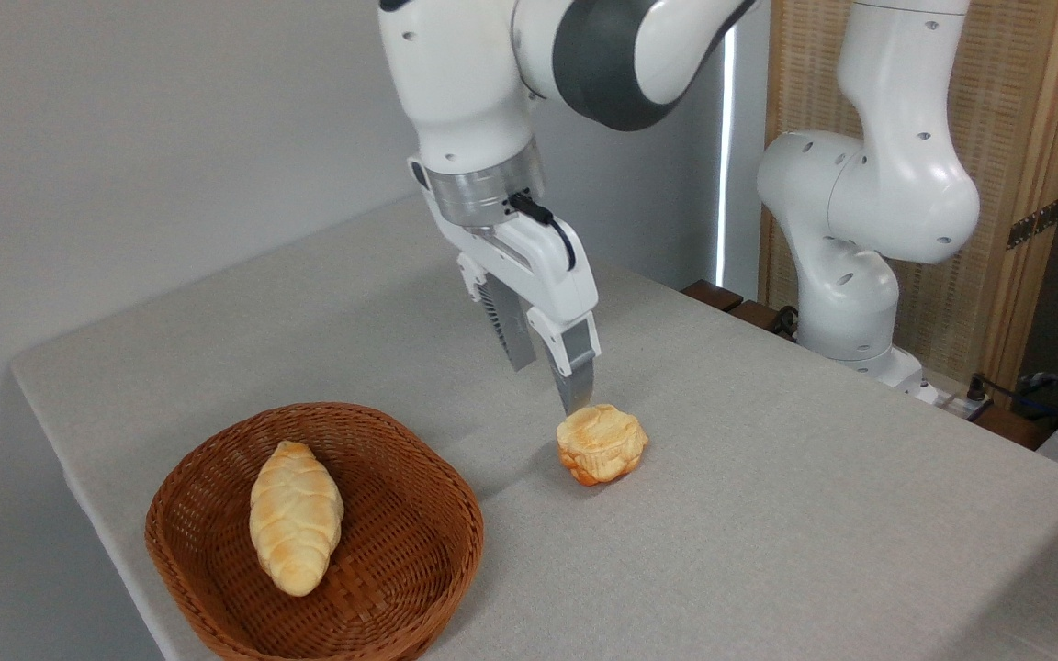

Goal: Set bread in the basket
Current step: 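Move the open gripper over the round golden bun and lower it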

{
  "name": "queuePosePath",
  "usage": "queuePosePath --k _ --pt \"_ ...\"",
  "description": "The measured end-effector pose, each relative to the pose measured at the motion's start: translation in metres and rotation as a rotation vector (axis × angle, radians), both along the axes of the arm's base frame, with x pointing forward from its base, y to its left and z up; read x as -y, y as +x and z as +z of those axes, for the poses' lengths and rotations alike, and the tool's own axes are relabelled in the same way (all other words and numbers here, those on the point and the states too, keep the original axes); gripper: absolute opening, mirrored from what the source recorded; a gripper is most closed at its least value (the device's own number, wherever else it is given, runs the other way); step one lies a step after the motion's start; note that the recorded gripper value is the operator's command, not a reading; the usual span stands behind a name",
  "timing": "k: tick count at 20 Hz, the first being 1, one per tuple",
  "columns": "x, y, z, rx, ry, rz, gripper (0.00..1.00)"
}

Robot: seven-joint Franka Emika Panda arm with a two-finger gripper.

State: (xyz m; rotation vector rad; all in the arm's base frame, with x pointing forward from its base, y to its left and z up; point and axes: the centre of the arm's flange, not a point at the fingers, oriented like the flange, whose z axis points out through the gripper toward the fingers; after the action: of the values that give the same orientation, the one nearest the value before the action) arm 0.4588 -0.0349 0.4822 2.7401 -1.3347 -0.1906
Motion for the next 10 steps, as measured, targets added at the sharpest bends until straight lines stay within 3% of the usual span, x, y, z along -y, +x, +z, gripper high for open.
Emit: queuePosePath --k 2,6,10 --pt "-0.001 -0.005 -0.006 0.007 0.007 -0.018 1.0" --pt "-0.007 -0.009 -0.025 0.014 0.066 -0.049 1.0" --pt "-0.008 -0.011 -0.03 0.009 0.08 -0.059 1.0"
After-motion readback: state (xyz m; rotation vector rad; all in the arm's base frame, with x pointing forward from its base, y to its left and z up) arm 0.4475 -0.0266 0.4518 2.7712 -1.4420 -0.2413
